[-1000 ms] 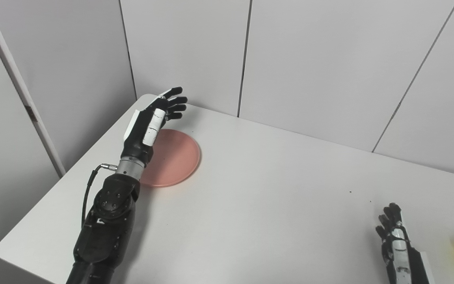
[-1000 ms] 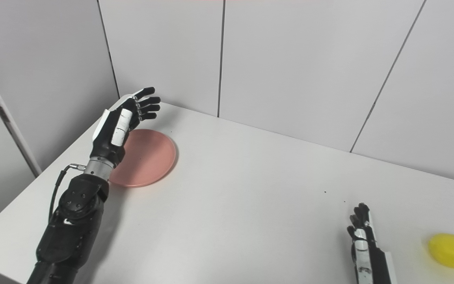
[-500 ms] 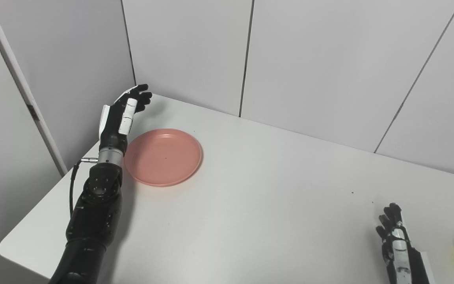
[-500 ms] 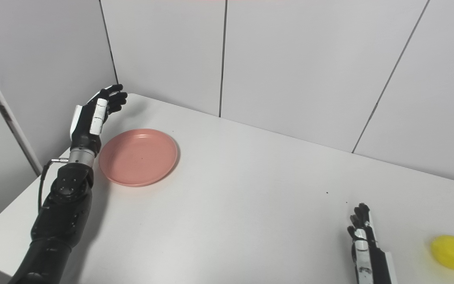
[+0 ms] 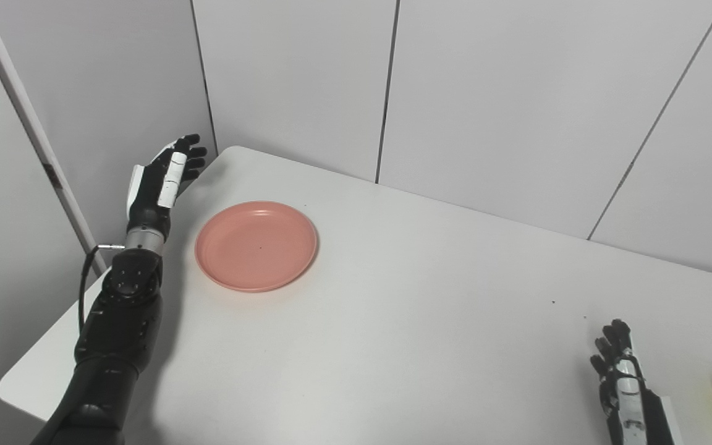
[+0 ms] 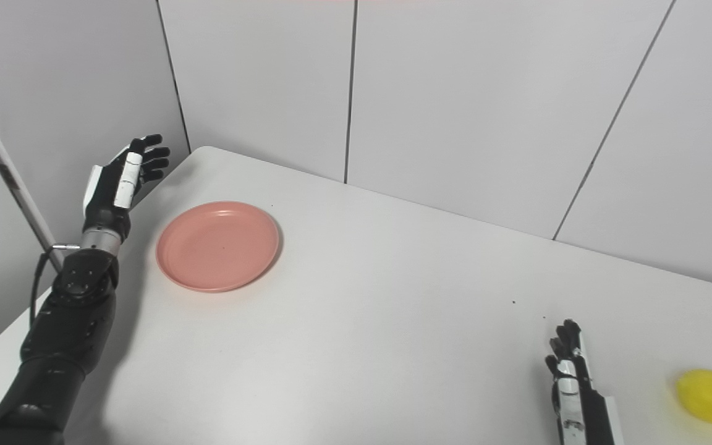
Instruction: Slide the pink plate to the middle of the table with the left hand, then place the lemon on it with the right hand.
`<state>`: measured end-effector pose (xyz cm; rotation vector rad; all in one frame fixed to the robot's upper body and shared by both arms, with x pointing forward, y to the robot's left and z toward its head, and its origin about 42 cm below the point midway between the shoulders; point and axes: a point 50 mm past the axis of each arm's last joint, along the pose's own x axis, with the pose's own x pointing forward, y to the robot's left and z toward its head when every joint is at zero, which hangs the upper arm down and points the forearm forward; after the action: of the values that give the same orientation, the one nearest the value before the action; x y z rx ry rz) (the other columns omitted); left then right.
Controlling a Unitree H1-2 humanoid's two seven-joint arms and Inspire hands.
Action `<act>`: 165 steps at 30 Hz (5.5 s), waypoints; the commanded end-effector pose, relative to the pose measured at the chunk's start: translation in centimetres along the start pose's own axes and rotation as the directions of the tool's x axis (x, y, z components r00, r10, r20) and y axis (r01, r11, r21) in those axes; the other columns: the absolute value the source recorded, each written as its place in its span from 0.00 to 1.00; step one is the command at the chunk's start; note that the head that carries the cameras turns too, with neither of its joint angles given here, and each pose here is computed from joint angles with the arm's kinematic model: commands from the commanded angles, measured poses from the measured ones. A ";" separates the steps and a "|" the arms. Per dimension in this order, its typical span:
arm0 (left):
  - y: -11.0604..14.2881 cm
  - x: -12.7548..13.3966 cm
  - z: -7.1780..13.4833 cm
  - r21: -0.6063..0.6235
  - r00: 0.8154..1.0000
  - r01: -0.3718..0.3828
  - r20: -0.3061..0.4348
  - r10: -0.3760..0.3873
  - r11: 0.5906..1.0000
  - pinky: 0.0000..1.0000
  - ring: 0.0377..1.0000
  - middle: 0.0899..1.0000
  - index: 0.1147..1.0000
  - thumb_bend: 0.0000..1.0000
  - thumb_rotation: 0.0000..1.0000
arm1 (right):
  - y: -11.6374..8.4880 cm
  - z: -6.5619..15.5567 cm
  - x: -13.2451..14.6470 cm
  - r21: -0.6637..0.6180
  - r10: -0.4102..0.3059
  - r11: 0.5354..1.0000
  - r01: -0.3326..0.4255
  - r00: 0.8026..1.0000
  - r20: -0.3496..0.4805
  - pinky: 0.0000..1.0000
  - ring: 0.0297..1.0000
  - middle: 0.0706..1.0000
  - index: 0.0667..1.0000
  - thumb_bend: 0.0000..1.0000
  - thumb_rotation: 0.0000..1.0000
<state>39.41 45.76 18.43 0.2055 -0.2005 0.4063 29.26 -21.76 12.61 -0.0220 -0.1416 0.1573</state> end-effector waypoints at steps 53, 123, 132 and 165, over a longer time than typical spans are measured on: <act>-6.0 -4.4 -6.0 -0.213 0.975 0.159 -0.122 -0.187 0.964 0.81 0.81 0.79 0.76 0.81 1.00 | -0.1 2.2 0.4 -0.015 -0.013 1.000 0.014 0.997 0.075 1.00 1.00 1.00 1.00 0.36 1.00; -21.3 -13.2 -2.9 -0.462 0.840 0.398 -0.165 -0.518 0.793 0.94 0.92 0.90 0.89 0.77 1.00 | 1.2 -0.3 1.6 -0.058 -0.059 0.996 0.063 0.995 0.078 0.99 0.98 0.97 0.97 0.65 0.91; -23.2 -14.8 -1.7 -0.482 0.807 0.453 -0.136 -0.575 0.750 0.95 0.92 0.91 0.90 0.76 1.00 | 1.7 -0.2 1.7 -0.054 -0.064 0.996 0.068 0.995 0.076 0.99 0.99 0.97 0.97 0.65 0.91; -28.4 -18.2 1.0 -0.324 0.755 0.620 -0.004 -0.656 0.715 1.00 0.98 0.97 0.97 0.79 1.00 | 2.6 0.2 1.8 -0.070 -0.094 0.993 0.100 0.992 0.078 0.95 0.97 0.95 0.94 0.65 0.92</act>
<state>35.36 14.19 12.09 -0.0542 -0.0794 -0.3084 30.75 -19.28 12.68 -0.1008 -0.1918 0.0603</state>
